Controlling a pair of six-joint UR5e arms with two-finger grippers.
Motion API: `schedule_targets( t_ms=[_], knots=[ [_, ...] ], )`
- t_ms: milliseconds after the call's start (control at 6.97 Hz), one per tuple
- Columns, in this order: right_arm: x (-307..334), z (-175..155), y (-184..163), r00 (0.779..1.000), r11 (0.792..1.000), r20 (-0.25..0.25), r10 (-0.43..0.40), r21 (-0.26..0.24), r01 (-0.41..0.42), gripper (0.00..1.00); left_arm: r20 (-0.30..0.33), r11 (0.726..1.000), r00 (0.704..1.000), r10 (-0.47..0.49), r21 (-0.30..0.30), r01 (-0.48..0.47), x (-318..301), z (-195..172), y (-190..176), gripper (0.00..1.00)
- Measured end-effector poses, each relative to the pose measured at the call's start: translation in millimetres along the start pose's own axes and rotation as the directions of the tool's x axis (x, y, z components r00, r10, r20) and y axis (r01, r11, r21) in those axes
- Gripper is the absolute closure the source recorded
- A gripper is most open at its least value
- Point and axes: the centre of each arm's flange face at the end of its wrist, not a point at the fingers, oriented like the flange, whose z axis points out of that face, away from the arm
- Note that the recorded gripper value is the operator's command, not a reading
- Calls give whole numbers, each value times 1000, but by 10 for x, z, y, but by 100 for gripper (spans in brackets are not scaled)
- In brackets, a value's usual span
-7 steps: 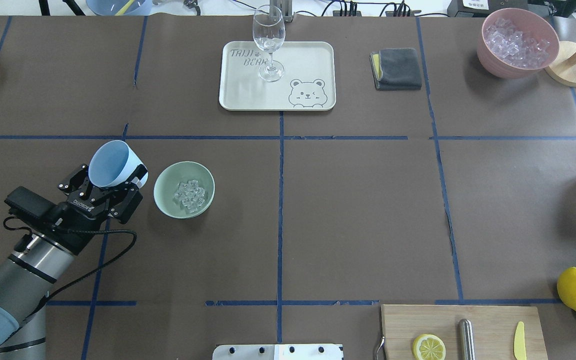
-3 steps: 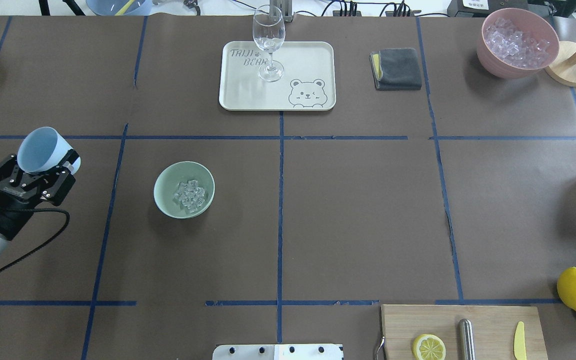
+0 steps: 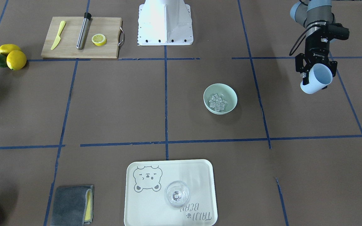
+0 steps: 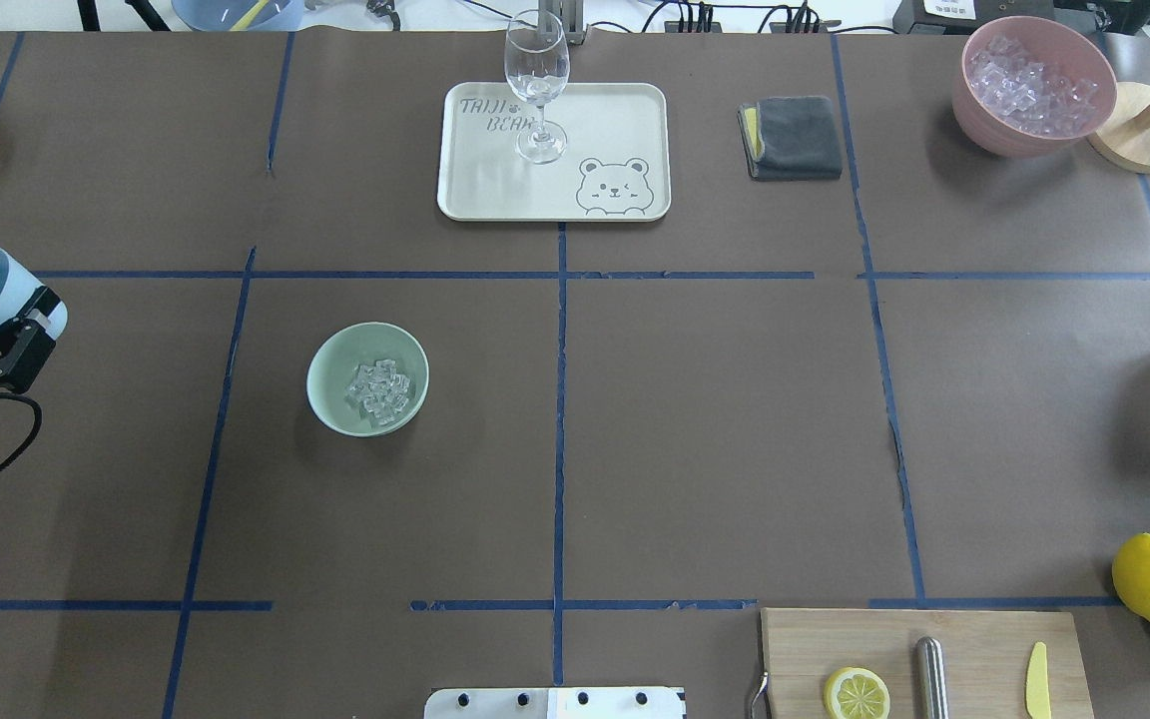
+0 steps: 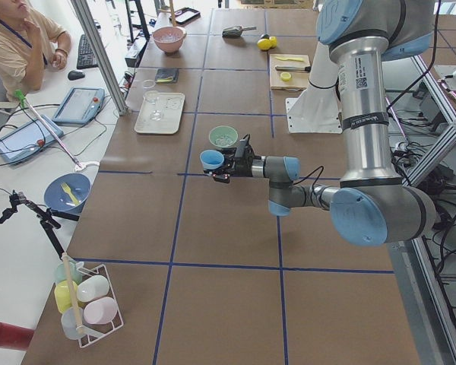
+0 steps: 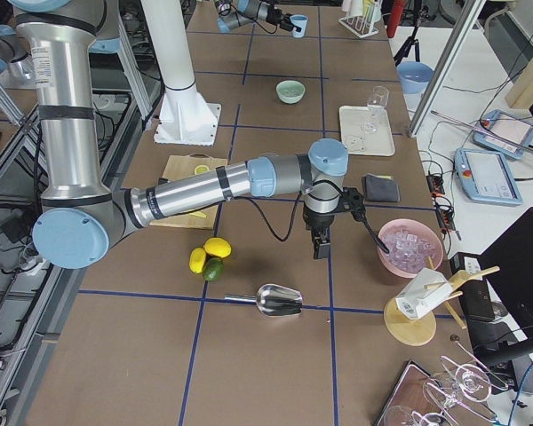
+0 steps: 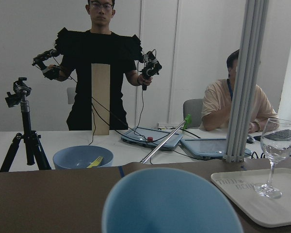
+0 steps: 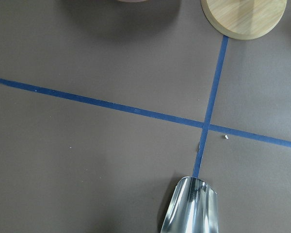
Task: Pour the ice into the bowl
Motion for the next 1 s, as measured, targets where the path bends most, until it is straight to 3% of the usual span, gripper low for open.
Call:
schedule_targets(
  t_ms=[573,1004],
  knots=[
    [-9,-11,-5,1000,1000,1,0,2,0,0,95,1000,995,-5,-30,8,-613,36,440,100],
    [-13,-15,-10,1000,1000,1,0,3,0,0,141,1000,990,15,5,-16,-664,125,604,100]
  ],
)
